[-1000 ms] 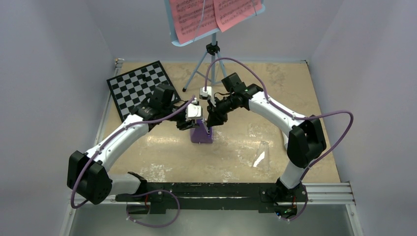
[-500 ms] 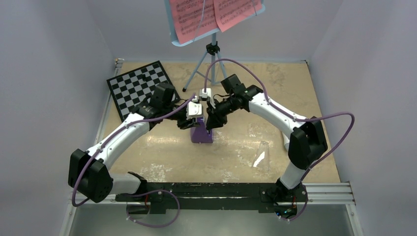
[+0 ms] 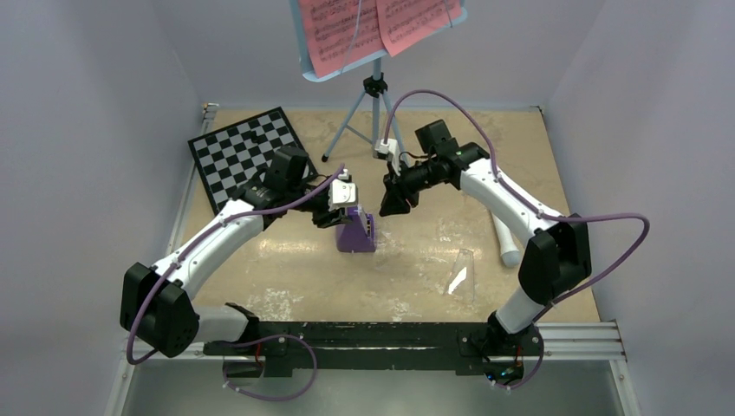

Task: Pack up the instrument practice props

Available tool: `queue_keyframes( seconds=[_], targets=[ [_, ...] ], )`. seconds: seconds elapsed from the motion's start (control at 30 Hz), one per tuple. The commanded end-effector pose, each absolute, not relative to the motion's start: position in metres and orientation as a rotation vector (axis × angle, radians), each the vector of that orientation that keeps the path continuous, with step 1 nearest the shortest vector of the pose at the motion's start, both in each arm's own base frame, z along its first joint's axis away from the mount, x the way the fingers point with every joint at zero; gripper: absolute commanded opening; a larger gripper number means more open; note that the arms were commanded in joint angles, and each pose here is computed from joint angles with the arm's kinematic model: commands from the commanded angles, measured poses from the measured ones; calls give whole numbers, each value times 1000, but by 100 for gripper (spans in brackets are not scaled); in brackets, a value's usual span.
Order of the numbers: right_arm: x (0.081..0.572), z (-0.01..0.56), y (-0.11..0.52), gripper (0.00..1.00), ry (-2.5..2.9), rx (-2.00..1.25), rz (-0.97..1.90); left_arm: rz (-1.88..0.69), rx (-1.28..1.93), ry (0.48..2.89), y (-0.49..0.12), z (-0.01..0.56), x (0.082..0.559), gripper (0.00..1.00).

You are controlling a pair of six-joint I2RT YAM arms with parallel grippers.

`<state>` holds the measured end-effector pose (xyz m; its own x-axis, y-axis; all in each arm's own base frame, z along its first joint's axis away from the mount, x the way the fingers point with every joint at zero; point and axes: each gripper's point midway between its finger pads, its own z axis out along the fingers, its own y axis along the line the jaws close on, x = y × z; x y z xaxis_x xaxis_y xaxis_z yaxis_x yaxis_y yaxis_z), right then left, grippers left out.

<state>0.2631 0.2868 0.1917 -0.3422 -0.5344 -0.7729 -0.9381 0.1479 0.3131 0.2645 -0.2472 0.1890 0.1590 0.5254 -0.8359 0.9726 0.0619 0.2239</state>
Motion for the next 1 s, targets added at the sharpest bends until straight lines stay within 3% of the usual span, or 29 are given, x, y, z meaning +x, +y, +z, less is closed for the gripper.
queue_keyframes(
  seconds=[0.0, 0.47, 0.77, 0.97],
  targets=[
    [273, 192, 285, 42, 1956, -1361, 1082, -652, 1644, 1562, -236, 157, 254, 0],
    [269, 178, 292, 59, 1727, -1584, 930, -654, 1727, 1494, -232, 156, 242, 0],
    [279, 172, 293, 60, 1716, -1589, 888, -655, 1735, 1488, -232, 158, 242, 0],
    [291, 171, 300, 54, 1781, -1512, 900, -659, 1720, 1502, -232, 158, 242, 0]
  ],
)
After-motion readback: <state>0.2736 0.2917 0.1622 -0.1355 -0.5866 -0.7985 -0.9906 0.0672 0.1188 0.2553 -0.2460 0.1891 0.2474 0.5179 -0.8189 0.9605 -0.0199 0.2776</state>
